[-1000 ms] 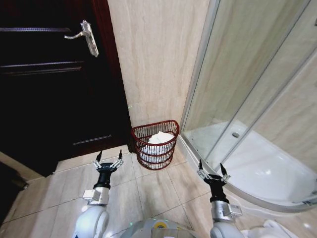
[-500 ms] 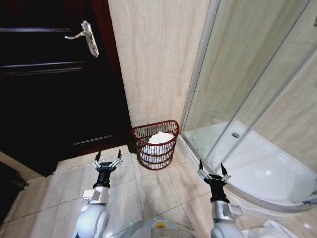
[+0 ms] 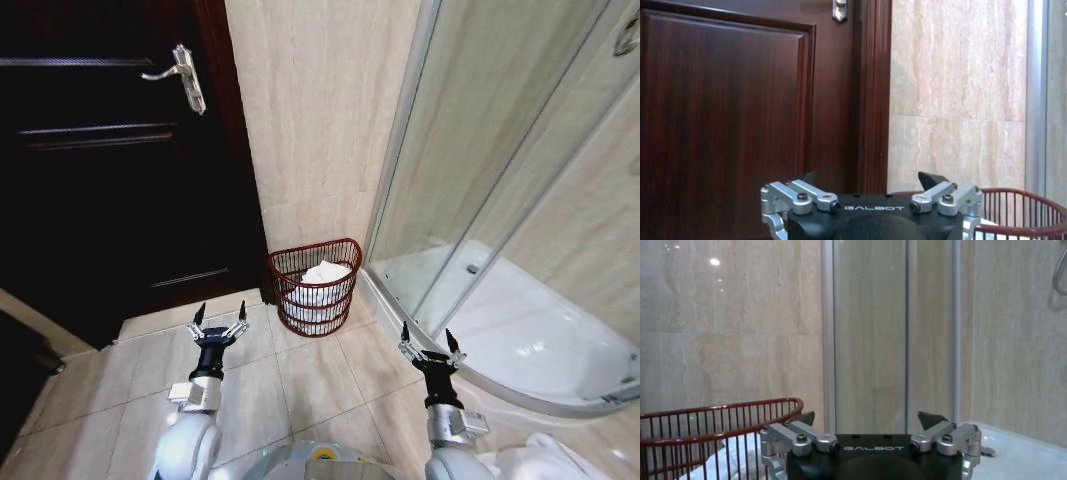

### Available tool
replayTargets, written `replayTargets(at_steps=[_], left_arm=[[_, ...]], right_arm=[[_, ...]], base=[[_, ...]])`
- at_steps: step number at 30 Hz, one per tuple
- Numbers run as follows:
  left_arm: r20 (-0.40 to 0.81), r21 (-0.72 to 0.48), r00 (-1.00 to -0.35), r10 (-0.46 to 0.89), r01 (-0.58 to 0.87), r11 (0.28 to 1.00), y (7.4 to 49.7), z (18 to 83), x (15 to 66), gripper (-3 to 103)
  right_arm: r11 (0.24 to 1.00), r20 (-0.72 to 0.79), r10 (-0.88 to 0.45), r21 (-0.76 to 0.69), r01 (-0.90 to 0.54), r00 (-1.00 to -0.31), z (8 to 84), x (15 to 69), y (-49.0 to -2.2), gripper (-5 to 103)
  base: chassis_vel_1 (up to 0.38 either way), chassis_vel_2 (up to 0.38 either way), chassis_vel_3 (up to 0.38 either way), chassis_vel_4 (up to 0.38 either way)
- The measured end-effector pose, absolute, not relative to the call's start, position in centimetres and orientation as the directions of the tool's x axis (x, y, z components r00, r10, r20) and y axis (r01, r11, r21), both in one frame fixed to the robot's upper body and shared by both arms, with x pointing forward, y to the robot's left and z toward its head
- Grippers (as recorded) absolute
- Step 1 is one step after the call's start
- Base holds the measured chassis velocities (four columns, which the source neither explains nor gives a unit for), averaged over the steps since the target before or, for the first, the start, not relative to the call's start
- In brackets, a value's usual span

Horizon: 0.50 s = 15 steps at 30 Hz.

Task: Discard the used towel into the hamper.

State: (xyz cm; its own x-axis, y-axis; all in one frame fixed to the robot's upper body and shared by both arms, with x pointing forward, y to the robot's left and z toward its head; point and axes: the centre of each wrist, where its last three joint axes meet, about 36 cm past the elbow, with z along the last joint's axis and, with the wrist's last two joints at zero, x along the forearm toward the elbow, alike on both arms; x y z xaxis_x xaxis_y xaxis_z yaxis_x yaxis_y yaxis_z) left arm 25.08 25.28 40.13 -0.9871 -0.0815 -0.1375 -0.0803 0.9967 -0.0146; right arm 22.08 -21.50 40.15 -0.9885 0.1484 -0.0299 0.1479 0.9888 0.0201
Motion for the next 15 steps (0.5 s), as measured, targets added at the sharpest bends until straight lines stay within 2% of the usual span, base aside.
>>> replayTargets(at_steps=[15], left_arm=[[-0.139, -0.004, -0.987, -0.085, -0.085, 0.996, 25.38, 40.03, 24.76, 100]], right_arm=[[0.990, -0.038, 0.139, 0.020, 0.138, -0.990, 40.36, 21.98, -21.04, 100]], base=[[0.013, -0.086, -0.090, 0.011]])
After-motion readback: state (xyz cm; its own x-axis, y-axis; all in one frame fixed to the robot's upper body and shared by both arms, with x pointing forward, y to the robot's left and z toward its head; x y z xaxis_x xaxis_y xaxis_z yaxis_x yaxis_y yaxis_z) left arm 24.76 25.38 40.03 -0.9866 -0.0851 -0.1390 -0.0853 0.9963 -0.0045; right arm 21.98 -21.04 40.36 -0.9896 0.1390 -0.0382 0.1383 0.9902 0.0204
